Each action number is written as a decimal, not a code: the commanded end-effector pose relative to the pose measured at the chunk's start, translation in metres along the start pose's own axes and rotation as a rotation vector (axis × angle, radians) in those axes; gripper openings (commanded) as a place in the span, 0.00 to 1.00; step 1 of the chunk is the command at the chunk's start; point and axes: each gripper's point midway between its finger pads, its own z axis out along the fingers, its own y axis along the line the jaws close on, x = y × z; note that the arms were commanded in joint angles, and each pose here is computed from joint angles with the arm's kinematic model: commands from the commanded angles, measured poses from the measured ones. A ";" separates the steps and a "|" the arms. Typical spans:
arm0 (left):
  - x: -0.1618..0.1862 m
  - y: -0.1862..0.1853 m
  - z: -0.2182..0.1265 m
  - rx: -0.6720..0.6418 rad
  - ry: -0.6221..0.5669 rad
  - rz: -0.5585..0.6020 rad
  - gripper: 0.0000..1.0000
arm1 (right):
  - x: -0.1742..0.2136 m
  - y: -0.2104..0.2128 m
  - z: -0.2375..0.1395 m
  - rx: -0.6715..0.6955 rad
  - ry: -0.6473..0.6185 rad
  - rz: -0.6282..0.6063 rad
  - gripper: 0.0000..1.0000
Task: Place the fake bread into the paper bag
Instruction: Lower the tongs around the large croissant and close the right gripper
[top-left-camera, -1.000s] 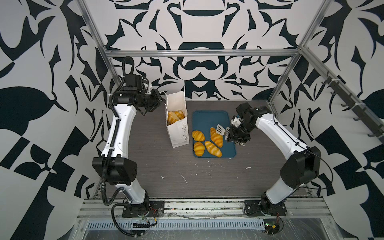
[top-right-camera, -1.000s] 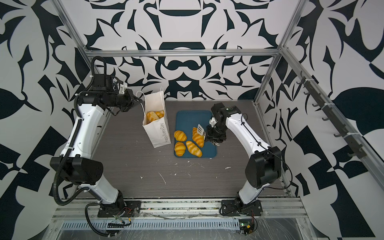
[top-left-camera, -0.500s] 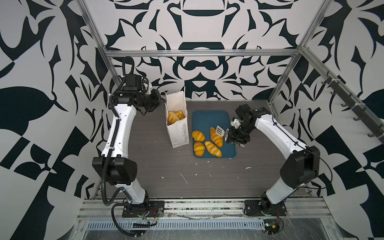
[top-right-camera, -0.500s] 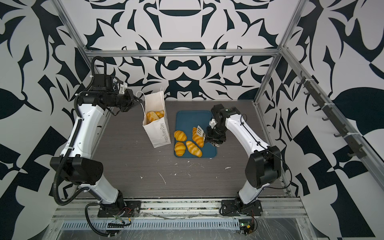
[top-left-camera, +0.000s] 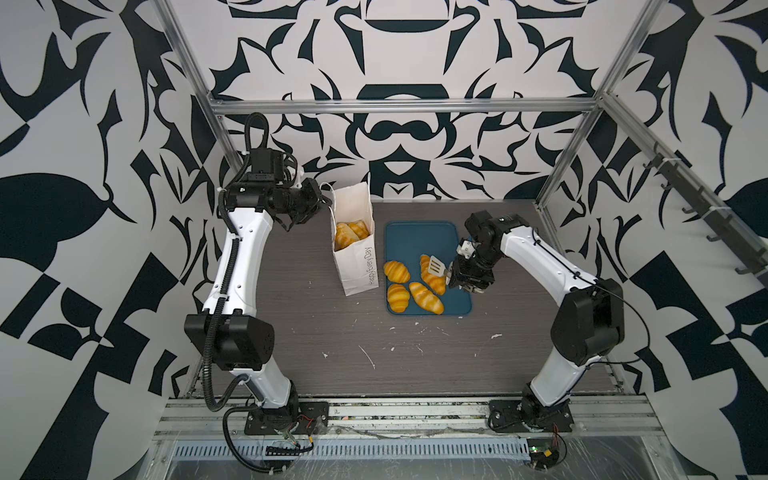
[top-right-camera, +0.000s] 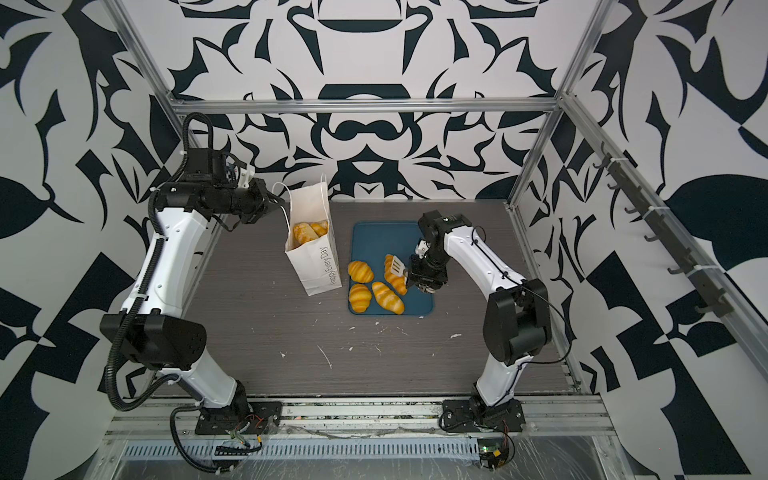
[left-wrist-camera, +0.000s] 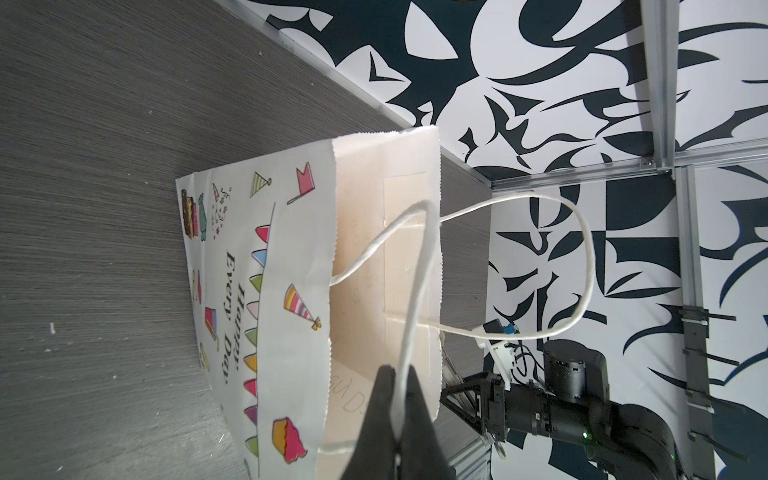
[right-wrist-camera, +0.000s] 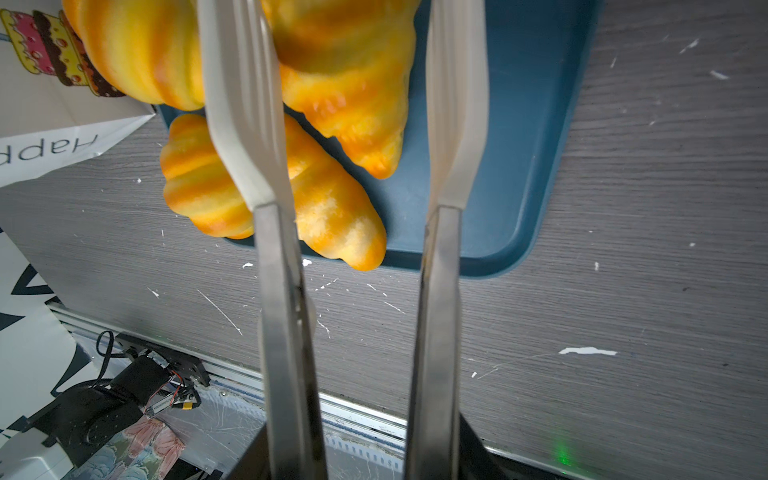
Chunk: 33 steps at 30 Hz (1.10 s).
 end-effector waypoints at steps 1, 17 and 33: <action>0.001 -0.006 -0.009 -0.002 -0.007 0.012 0.00 | -0.006 0.011 -0.013 -0.041 -0.038 -0.014 0.48; 0.000 -0.008 -0.010 0.001 -0.012 0.014 0.00 | -0.013 0.018 -0.007 -0.106 -0.013 -0.005 0.49; 0.005 -0.004 -0.010 -0.004 -0.005 0.015 0.00 | -0.022 0.029 -0.003 -0.156 -0.011 0.004 0.49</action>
